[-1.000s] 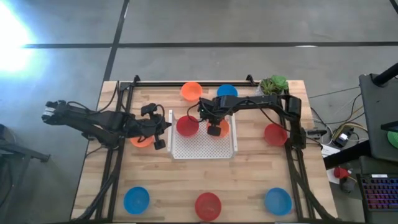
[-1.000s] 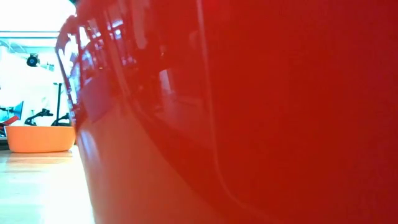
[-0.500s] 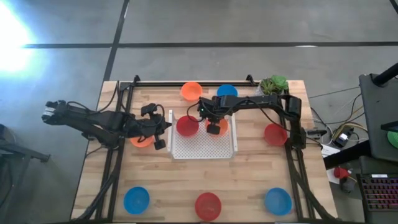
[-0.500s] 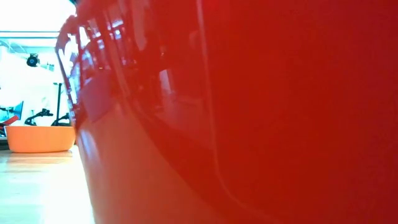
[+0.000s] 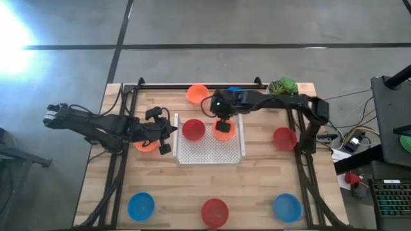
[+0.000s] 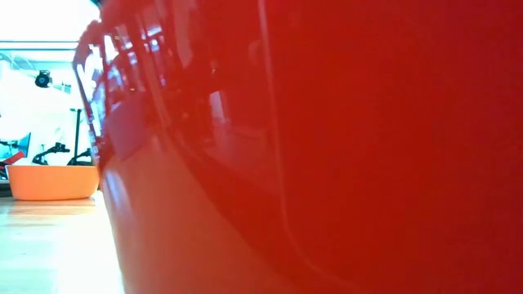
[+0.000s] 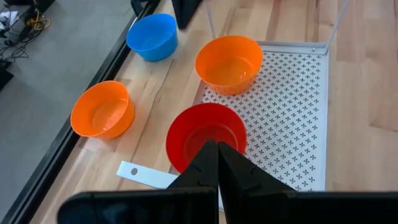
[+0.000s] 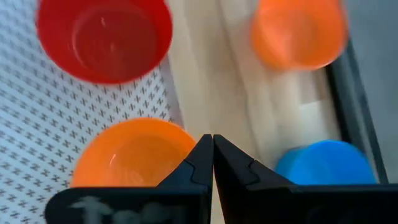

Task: Pick & Place Mini bowls
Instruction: Put the top blue bowl on the shelf

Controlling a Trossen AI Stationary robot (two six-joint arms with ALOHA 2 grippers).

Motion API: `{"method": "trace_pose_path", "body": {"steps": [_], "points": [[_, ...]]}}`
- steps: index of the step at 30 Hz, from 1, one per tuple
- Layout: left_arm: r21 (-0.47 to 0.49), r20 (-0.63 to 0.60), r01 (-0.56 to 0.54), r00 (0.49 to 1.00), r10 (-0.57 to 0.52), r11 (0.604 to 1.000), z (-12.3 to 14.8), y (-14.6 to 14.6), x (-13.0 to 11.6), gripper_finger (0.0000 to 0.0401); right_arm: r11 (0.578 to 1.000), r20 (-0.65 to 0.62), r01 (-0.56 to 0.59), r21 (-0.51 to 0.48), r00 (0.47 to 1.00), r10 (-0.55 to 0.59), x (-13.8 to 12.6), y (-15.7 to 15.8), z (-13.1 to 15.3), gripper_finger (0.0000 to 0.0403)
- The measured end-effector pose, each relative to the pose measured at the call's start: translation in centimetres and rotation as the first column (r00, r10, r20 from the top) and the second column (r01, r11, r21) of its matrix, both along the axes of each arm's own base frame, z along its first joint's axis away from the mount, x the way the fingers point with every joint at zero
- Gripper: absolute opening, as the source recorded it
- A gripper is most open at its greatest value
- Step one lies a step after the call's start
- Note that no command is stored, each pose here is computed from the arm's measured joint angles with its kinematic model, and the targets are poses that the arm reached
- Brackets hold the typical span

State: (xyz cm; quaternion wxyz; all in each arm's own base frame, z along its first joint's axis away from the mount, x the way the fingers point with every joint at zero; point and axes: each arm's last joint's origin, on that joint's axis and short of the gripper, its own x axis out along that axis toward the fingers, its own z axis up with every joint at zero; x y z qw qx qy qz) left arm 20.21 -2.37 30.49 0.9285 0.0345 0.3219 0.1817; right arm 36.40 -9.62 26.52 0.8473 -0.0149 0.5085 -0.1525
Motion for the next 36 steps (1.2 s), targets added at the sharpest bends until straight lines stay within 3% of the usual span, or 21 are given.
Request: {"method": "trace_pose_path", "body": {"steps": [5,12,20,26,30,36], "points": [[-0.002,0.002,-0.001,1.000,0.001,1.000,0.0,0.0,0.0,0.0000,0.999,0.095,0.041,-0.022,0.995,-0.039,-1.9,-0.9,3.2,0.0008],[-0.003,0.008,-0.001,1.000,0.001,1.000,0.0,0.0,0.0,0.0000,0.972,0.150,0.233,0.019,0.961,-0.233,-4.8,-4.5,5.0,0.0008],[-0.005,0.009,-0.003,1.000,0.003,1.000,0.0,0.0,0.0,0.0000,0.869,0.103,0.488,0.087,0.863,-0.495,-8.5,-10.0,4.0,0.0008],[-0.005,0.009,-0.003,1.000,0.003,1.000,0.1,0.0,0.0,0.0000,0.796,0.069,0.590,0.132,0.796,-0.602,-10.6,-12.3,3.2,0.0009],[-0.007,0.017,-0.002,1.000,0.002,1.000,0.1,0.0,0.1,0.0000,0.780,0.043,0.594,0.197,0.790,-0.612,-11.5,-13.4,2.6,0.0012],[-0.001,0.052,0.007,0.999,-0.007,1.000,0.4,-0.1,0.3,0.0000,0.767,0.007,0.609,0.200,0.782,-0.623,-11.8,-14.6,1.4,0.0054]]}}
